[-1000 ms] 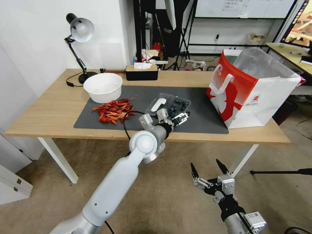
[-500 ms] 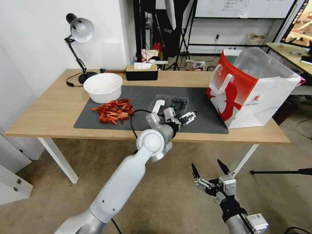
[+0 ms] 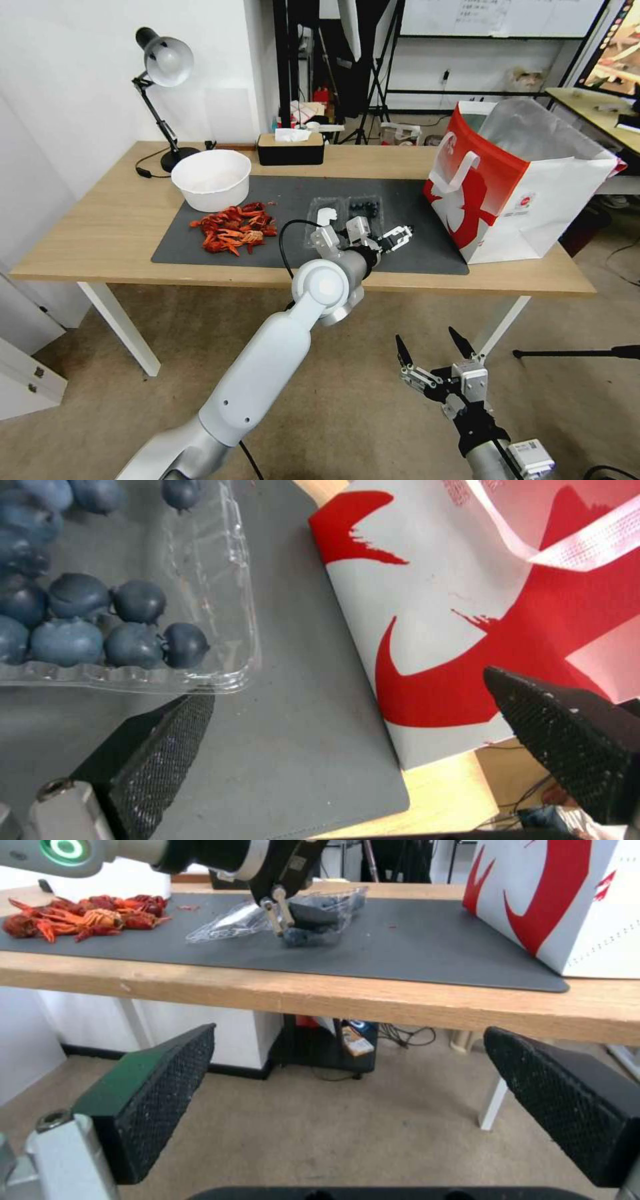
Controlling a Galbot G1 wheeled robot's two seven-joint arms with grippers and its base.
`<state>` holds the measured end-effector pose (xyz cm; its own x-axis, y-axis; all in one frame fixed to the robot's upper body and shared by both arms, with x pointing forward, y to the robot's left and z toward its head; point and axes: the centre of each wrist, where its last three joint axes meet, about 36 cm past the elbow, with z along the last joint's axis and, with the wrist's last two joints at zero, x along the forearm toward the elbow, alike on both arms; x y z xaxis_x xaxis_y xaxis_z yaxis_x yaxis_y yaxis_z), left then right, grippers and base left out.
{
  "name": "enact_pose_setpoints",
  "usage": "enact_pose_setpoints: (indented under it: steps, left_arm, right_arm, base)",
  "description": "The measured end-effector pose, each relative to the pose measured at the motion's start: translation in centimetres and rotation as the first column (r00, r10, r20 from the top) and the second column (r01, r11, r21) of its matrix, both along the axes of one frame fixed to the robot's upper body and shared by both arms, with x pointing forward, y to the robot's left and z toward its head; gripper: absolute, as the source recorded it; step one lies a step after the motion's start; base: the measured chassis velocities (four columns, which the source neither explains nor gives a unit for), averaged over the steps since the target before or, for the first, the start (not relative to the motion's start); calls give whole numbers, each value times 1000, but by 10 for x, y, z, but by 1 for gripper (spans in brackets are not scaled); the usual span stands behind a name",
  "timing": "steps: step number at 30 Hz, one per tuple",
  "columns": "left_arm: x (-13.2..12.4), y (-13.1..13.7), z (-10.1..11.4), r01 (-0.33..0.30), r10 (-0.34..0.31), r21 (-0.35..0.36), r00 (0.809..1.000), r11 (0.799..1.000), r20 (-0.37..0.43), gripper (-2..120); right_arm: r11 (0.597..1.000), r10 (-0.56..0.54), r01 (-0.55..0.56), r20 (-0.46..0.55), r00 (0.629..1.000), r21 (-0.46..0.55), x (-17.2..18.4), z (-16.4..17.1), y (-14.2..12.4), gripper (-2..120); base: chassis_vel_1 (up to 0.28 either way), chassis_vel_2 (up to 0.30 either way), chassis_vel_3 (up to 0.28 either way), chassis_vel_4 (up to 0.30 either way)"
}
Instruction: Close the takeout container lid, then place the container into the takeout bag.
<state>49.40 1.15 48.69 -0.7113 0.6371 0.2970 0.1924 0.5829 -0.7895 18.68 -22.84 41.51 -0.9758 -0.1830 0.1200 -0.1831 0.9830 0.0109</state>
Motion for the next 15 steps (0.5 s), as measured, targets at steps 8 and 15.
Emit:
enact_pose_setpoints:
  steps: [8, 15]
  left_arm:
    - [7, -13, -1, 3, -3, 4, 1000, 1000, -5, 100]
    - [12, -20, 0, 2, -2, 2, 1000, 1000, -6, 100]
  right_arm:
    - [1000, -4, 4, 5, 1000, -1, -2, 1, -3, 100]
    - [1000, -5, 5, 10, 1000, -2, -4, 1, -3, 100]
  base:
    - [0, 0, 0, 0]
    - [0, 0, 0, 0]
